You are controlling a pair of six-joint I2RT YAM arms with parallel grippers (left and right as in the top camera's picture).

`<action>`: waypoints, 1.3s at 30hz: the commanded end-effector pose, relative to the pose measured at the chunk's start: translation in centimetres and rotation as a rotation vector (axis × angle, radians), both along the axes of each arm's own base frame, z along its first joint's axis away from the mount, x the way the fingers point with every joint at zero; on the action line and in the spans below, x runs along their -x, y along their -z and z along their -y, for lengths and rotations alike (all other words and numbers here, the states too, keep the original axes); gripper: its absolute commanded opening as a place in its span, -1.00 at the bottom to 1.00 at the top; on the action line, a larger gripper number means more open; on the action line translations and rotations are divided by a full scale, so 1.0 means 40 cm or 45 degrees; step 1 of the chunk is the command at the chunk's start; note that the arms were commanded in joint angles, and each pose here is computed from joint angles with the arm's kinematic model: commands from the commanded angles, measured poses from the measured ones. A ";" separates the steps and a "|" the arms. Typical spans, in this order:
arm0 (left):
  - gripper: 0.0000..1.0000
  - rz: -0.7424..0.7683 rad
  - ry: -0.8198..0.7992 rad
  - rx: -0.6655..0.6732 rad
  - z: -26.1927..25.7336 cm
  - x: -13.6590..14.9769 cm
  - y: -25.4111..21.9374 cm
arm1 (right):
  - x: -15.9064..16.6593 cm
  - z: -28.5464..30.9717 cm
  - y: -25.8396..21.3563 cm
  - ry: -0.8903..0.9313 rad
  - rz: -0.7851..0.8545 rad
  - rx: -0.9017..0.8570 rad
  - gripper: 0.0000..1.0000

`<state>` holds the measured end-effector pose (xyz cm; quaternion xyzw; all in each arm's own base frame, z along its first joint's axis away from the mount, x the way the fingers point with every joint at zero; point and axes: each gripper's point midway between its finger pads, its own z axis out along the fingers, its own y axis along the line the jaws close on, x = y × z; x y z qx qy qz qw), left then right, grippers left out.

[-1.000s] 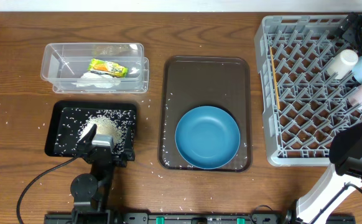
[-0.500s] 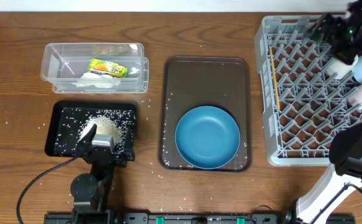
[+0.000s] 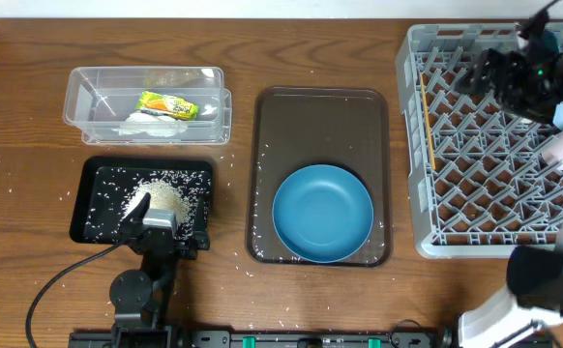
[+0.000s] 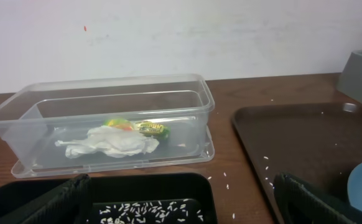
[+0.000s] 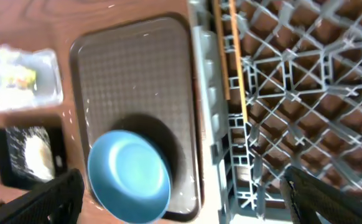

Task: Sort waste into correct bins and load items into the dishwasher rack
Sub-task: 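Reach the right gripper to the blue plate and grasp its rim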

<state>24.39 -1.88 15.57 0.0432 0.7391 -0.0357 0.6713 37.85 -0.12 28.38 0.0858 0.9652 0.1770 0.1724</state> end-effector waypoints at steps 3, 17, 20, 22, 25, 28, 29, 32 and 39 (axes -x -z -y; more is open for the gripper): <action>0.89 -0.053 0.004 -0.017 0.001 0.001 0.038 | 0.058 -0.098 -0.080 -0.191 0.139 0.226 0.99; 0.89 -0.052 0.004 -0.017 0.001 0.001 0.038 | 0.072 -0.465 -0.119 -0.669 0.352 0.062 0.99; 0.89 -0.053 0.004 -0.017 0.001 0.001 0.038 | 0.084 -0.532 -0.120 -0.757 0.368 -0.010 0.94; 0.89 -0.053 0.004 -0.017 0.001 0.001 0.038 | 0.086 -0.563 -0.093 -0.794 0.340 0.012 0.79; 0.90 -0.052 0.003 -0.017 0.001 0.001 0.038 | 0.071 -0.563 -0.013 -0.774 0.242 0.181 0.58; 0.90 -0.053 0.004 -0.017 0.001 0.001 0.038 | 0.049 -0.530 0.090 -0.672 0.081 0.389 0.72; 0.90 -0.053 0.004 -0.017 0.001 0.001 0.038 | 0.048 -0.530 0.123 -0.668 0.025 0.420 0.76; 0.90 -0.053 0.004 -0.017 0.001 0.001 0.038 | 0.056 -0.551 0.218 -0.711 -0.136 0.422 0.77; 0.90 -0.052 0.004 -0.017 0.001 0.001 0.038 | 0.142 -0.701 0.348 -0.906 -0.414 0.119 0.69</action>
